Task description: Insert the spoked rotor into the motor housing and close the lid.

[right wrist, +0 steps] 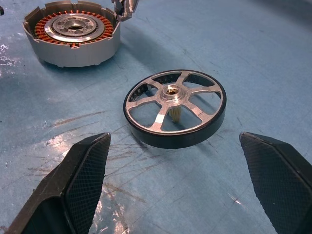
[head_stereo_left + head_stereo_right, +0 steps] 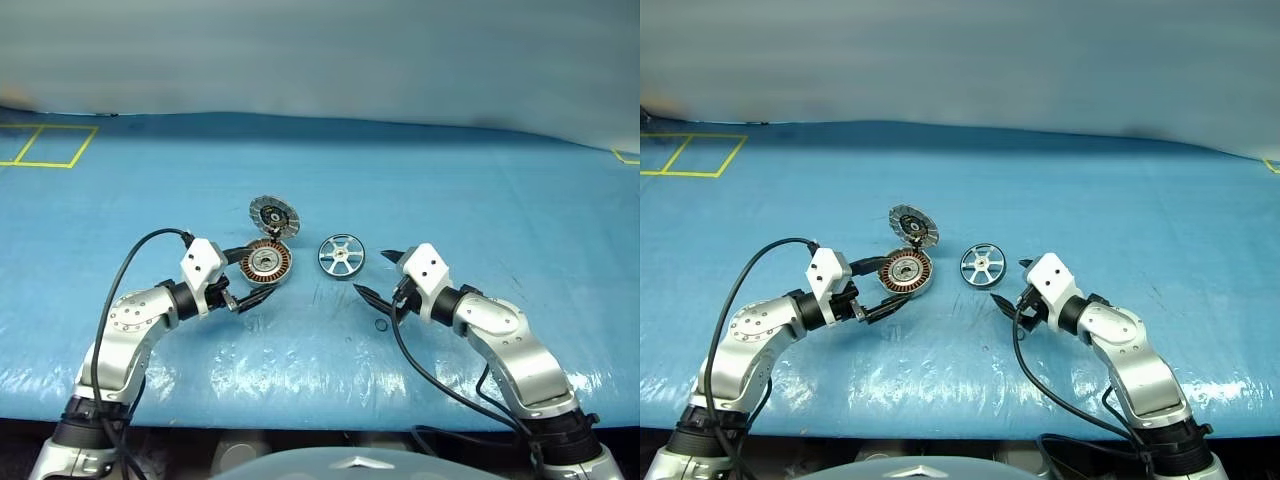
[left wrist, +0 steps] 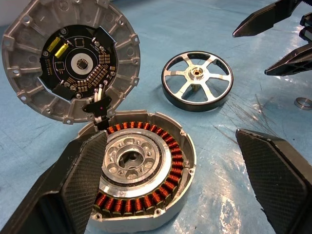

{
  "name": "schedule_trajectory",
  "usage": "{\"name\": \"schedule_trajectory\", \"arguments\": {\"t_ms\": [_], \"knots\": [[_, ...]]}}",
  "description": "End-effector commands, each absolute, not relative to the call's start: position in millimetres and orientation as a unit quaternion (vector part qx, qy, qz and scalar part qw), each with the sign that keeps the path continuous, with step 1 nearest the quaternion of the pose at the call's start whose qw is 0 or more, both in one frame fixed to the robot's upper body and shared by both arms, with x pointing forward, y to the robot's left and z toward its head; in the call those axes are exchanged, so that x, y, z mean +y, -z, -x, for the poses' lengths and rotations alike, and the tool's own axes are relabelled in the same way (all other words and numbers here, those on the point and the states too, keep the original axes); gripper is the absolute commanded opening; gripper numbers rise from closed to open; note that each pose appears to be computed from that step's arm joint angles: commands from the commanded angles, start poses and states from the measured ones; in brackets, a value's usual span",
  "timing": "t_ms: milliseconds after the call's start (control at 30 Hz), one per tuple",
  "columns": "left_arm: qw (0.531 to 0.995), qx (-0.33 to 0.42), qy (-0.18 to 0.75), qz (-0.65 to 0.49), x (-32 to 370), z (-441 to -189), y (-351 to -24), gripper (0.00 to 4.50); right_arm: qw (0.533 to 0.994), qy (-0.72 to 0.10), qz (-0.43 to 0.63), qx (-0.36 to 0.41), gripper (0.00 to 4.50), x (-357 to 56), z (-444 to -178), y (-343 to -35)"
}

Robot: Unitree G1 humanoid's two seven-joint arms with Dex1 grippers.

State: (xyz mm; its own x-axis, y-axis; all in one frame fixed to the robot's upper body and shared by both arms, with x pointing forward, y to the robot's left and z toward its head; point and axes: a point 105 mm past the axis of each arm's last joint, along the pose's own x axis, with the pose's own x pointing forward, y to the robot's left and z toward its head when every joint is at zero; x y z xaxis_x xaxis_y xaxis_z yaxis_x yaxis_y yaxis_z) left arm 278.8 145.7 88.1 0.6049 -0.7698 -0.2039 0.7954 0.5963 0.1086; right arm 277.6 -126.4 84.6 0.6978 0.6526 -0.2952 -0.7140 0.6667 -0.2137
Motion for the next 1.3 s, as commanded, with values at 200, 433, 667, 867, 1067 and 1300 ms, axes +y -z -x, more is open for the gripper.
{"name": "schedule_trajectory", "arguments": {"t_ms": [200,433,667,867,1067,1300], "knots": [[0.890,0.039,0.441,-0.110,145,-282,-105,4.49,0.911,-0.375,0.162,0.059,4.46,-121,-279,-101],[0.891,0.035,0.439,-0.112,144,-282,-106,4.49,0.911,-0.369,0.175,0.060,4.46,-124,-280,-102],[0.888,0.031,0.446,-0.109,141,-279,-108,4.49,0.911,-0.359,0.192,0.067,4.46,-138,-276,-106],[0.884,0.030,0.454,-0.105,134,-277,-106,4.49,0.910,-0.350,0.212,0.075,4.46,-147,-274,-107],[0.891,0.039,0.440,-0.105,147,-277,-108,4.49,0.882,-0.410,0.222,0.064,4.46,-116,-266,-110],[0.909,0.052,0.394,-0.125,172,-276,-105,4.49,0.814,-0.514,0.269,0.035,4.46,-72,-269,-117]]}}
